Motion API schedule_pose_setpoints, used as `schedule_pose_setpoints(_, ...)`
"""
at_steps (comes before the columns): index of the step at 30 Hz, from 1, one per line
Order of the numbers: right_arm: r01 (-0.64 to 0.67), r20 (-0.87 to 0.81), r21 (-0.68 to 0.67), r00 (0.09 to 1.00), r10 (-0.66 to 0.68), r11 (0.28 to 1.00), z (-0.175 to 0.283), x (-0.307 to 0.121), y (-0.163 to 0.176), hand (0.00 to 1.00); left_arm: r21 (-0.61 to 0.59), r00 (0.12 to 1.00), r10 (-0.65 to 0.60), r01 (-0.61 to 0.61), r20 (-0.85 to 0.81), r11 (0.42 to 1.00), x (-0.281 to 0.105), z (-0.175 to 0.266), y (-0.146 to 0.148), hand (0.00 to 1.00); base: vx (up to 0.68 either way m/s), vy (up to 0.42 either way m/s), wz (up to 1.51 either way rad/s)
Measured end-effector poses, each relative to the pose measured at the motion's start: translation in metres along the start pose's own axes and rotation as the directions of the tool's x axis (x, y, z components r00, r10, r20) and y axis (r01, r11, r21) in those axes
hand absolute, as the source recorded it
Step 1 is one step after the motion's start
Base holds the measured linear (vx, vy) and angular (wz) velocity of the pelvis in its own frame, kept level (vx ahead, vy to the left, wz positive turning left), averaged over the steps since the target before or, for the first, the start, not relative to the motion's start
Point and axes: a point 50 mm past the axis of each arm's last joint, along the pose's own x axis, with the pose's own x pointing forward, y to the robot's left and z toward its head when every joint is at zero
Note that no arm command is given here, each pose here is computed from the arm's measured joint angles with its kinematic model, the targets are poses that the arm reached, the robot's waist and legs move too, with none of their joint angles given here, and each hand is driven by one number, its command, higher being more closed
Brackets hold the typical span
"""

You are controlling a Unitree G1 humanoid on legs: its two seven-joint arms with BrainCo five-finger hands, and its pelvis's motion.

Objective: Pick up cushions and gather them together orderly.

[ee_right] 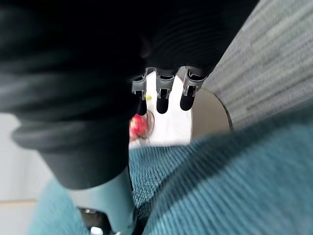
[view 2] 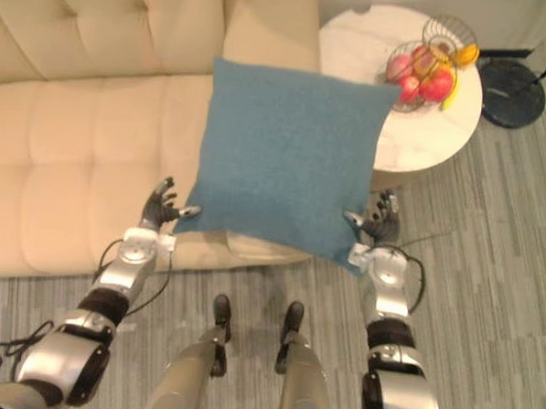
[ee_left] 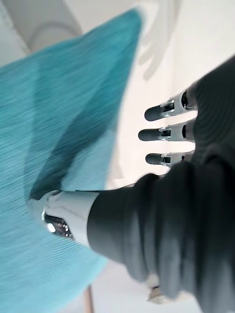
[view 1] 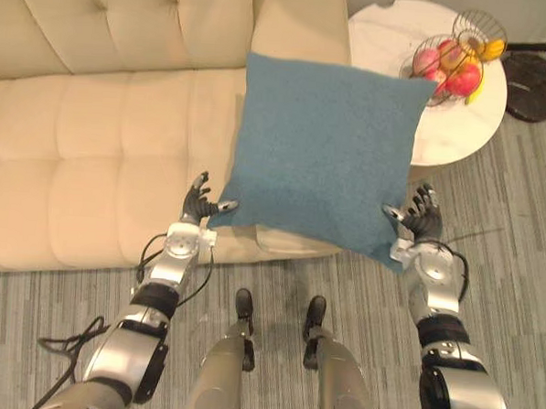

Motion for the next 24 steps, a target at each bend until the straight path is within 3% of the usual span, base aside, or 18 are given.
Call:
schedule_pose_setpoints(8, -0.062, 0.004, 0.048, 0.998, 0.062, 0.997, 0.02, 0.02, 0.037, 0.0, -0.034, 0.992, -0.032, 0.036, 0.125, 0.999, 0.024, 0.056, -0.016, 0.0, -0.04, -0.02, -0.05)
schedule_pose_setpoints(9, -0.066, 0.01, 0.053, 0.998, 0.066, 0.996, 0.022, 0.021, 0.042, 1.0, -0.041, 0.991, -0.022, 0.028, 0.135, 0.999, 0.025, 0.061, -0.017, 0.0, 0.0, -0.034, -0.04)
schedule_pose_setpoints(10, -0.077, 0.019, 0.054, 0.997, 0.076, 0.996, 0.026, 0.021, 0.048, 1.0, -0.044, 0.989, -0.011, 0.018, 0.145, 0.999, 0.026, 0.065, -0.017, 1.0, 0.0, -0.026, -0.05)
schedule_pose_setpoints(19, -0.072, 0.067, 0.124, 0.996, 0.064, 0.99, 0.043, 0.027, 0.057, 1.0, -0.131, 0.973, 0.023, 0.008, 0.23, 0.991, 0.029, 0.099, -0.025, 1.0, 0.0, -0.006, -0.02)
schedule_pose_setpoints(24, -0.1, 0.141, 0.122, 0.987, 0.082, 0.987, 0.046, 0.007, 0.057, 1.0, -0.18, 0.947, 0.034, 0.026, 0.32, 0.983, 0.019, 0.117, -0.031, 1.0, 0.04, -0.003, 0.0)
